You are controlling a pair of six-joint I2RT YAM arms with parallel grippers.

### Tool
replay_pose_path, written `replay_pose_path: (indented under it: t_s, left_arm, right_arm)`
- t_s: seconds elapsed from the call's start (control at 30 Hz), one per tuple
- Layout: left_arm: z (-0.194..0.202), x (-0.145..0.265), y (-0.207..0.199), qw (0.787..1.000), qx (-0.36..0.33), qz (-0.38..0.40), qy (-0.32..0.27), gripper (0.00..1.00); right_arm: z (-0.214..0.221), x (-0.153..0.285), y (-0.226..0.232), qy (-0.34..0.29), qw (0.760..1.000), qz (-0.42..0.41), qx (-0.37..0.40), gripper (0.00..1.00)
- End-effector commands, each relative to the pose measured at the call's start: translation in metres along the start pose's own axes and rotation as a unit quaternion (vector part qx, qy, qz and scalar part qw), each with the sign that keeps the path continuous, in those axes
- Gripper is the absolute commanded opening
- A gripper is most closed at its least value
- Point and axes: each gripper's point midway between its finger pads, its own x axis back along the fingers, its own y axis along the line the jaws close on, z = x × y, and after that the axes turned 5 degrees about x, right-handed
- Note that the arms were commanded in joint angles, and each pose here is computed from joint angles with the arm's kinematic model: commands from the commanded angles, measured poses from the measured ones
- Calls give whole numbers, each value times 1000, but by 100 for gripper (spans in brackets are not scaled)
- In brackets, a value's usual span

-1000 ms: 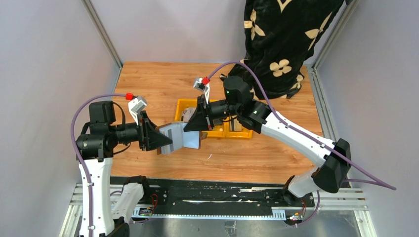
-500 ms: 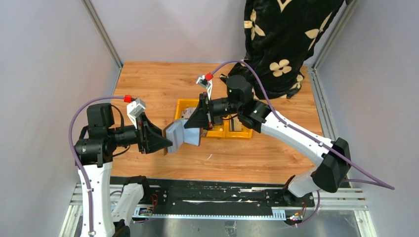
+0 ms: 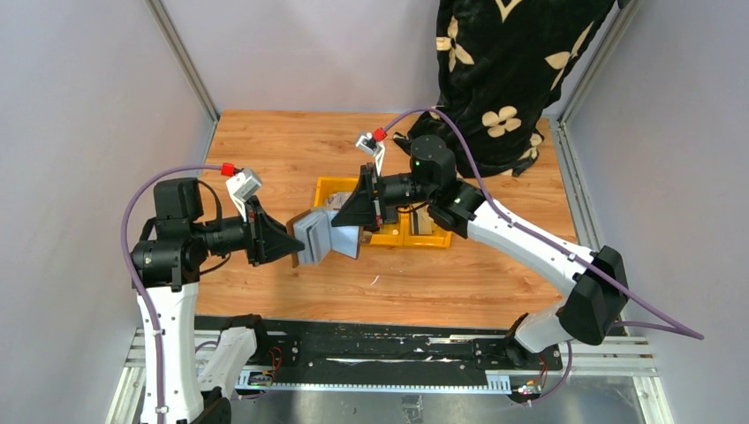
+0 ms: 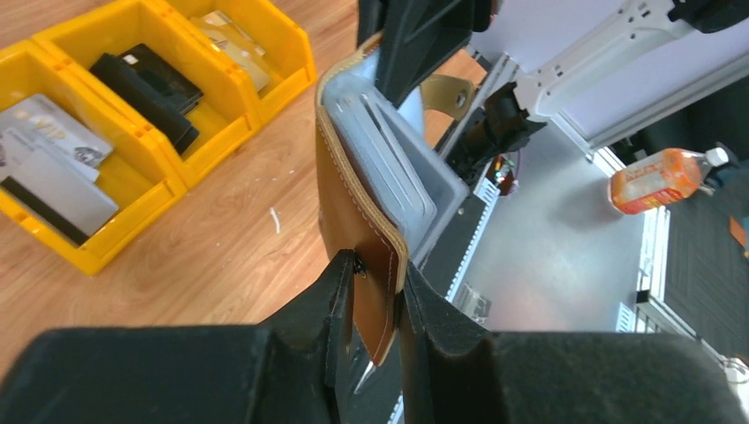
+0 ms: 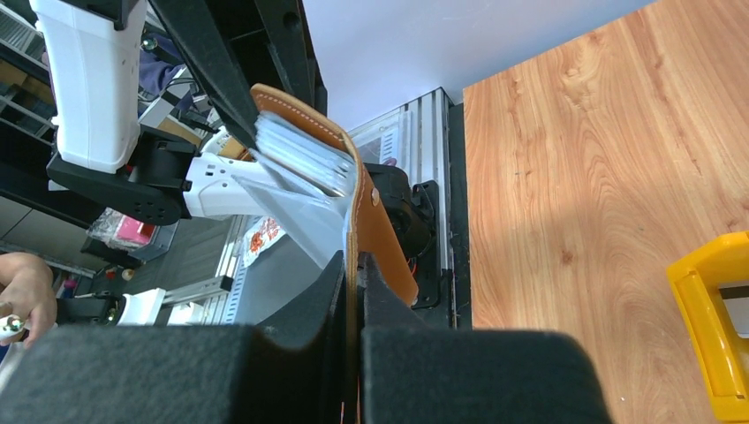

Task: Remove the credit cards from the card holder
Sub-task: Remove the credit card from the card holder.

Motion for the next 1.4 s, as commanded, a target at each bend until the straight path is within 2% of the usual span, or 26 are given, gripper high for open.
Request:
replay_pose_path:
  t_s: [0.0, 0.27, 0.43, 0.6, 0.73, 0.97, 1.13, 1.27, 1.37]
  left_arm:
    - [-8, 3, 20, 998, -6, -60, 4, 21]
    - [-15, 4, 24, 997, -10, -77, -13, 22]
    - [-13, 3, 18, 998, -6, -60, -15, 31]
    - [-9, 1, -18, 999, -21, 38, -22, 50]
    - [-10, 2, -18, 999, -30, 32, -24, 52]
    - [-13, 4, 0, 999, -41, -28, -22, 38]
    - [-25, 10, 24, 992, -49, -110, -41, 20]
    - [-38, 16, 32, 983, -55, -155, -87, 16]
    - [-46, 17, 28, 978, -57, -157, -122, 16]
  right_arm:
    - [-14, 8, 39, -25, 996, -71, 42, 0]
    - [-14, 1, 57, -31, 992, -116, 49, 0]
    - [-15, -2, 65, -43, 988, -140, 49, 0]
    - [-17, -6, 71, -60, 984, -166, 38, 0]
    - [-13, -11, 72, -56, 983, -175, 28, 0]
    - [-8, -11, 81, -46, 980, -192, 33, 0]
    - [-7, -7, 86, -41, 978, -200, 38, 0]
    - [-5, -7, 86, -40, 979, -198, 35, 0]
    - [-5, -7, 87, -41, 978, -199, 35, 0]
